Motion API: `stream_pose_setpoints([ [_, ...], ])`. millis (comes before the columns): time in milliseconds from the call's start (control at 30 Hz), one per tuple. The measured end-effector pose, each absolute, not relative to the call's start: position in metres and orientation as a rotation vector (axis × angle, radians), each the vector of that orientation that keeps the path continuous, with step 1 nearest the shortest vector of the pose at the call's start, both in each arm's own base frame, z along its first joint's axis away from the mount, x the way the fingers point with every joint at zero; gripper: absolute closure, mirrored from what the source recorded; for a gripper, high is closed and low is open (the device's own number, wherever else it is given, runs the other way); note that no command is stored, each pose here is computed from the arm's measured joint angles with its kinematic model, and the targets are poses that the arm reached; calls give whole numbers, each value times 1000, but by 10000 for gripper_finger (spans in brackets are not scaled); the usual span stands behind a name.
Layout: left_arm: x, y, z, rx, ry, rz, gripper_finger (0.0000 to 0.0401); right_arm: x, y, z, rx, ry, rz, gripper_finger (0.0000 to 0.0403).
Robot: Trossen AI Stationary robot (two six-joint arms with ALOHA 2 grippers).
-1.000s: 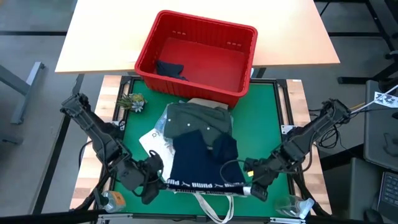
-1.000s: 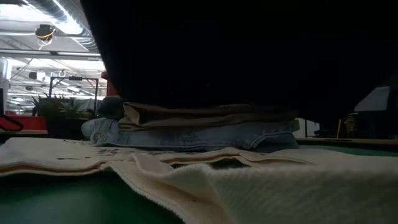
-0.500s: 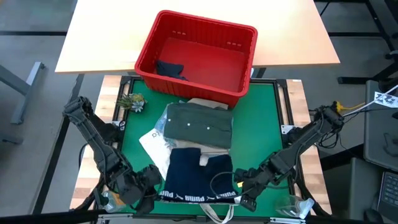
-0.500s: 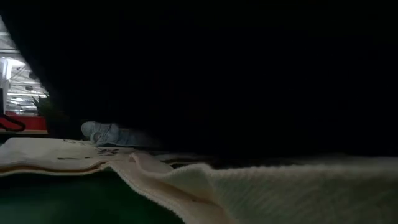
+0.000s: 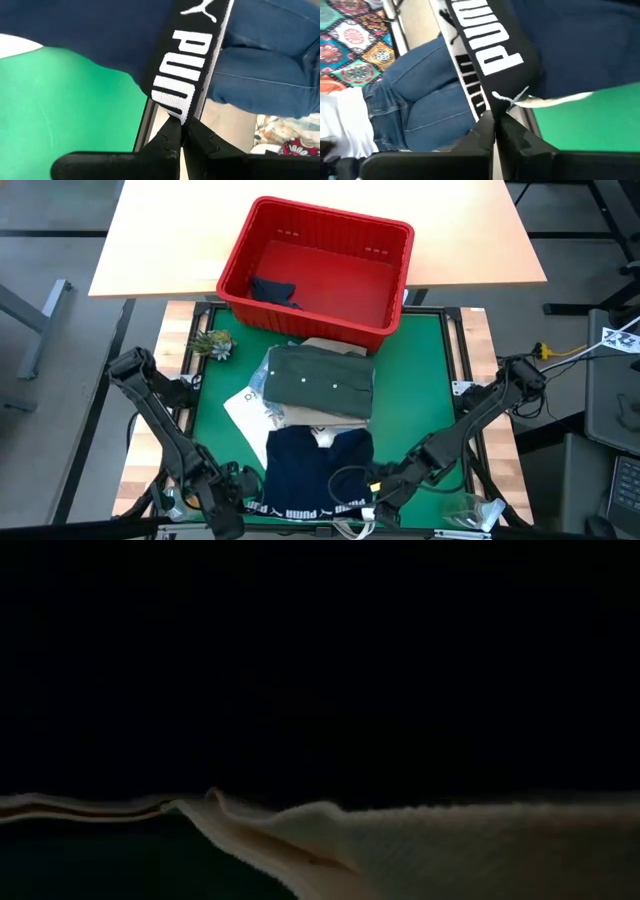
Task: Fold Laundry from Bin
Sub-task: Fold the dark blue boxers
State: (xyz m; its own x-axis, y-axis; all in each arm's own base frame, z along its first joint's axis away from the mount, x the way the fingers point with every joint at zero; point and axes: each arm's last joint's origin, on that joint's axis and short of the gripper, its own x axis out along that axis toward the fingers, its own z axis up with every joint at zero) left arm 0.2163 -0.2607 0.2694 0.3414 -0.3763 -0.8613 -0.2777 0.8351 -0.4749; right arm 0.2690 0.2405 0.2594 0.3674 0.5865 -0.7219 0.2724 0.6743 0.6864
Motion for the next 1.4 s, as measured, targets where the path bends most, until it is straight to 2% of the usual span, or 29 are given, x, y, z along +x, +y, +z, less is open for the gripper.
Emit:
stream_pose_setpoints([
  [100, 217, -262, 267, -616, 1259, -69, 401, 273, 245, 257, 871, 1212, 274, 375],
  [367, 217, -262, 267, -626, 1253, -59, 399, 273, 246, 256, 876, 1220, 290, 272],
  [533, 217, -262, 267, -689, 1258, -12, 364, 270, 245, 255, 838, 1269, 320, 238],
  [800, 218, -261, 267, -673, 1232, -5, 300, 269, 239, 249, 506, 1175, 370, 233],
  [1033, 224, -257, 268, -587, 1034, 80, 295, 272, 224, 244, 114, 1053, 290, 233],
  [1167, 233, -256, 274, -588, 851, 124, 295, 281, 207, 242, 98, 1073, 230, 233],
  [1400, 258, -260, 284, -468, 641, -1, 295, 291, 188, 240, 64, 1115, 264, 233],
])
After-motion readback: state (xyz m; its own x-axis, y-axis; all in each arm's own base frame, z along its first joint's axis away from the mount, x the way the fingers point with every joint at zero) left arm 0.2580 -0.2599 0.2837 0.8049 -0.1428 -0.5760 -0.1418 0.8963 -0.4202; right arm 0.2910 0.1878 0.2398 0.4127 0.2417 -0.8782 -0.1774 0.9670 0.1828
